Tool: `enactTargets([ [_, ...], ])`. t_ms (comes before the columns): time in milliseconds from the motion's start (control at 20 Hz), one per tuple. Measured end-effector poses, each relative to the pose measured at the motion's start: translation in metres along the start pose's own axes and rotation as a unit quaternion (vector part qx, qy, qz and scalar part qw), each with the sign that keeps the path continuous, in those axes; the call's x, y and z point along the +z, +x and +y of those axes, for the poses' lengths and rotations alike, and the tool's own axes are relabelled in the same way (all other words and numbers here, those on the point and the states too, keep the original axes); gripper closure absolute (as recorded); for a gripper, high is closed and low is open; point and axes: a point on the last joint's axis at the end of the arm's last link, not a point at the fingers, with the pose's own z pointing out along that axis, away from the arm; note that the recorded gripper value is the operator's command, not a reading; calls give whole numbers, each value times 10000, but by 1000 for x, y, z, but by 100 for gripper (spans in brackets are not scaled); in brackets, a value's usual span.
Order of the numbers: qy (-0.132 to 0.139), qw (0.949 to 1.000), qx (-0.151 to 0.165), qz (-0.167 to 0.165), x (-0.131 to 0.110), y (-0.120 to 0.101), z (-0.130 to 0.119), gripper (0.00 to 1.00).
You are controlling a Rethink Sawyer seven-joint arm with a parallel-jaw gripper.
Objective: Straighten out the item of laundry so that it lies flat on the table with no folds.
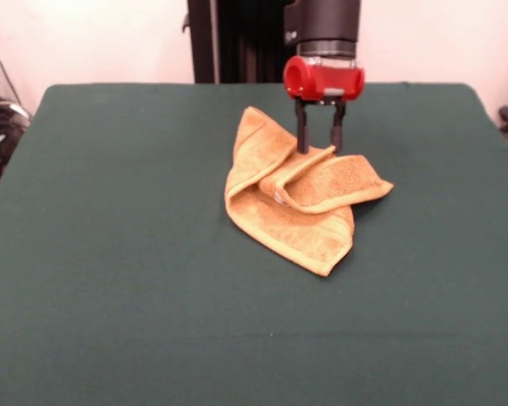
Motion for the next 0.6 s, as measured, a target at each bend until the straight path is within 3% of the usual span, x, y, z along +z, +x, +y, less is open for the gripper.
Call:
enactTargets([
  [600, 78, 9993, 6, -354, -2, -12, -4, 0],
])
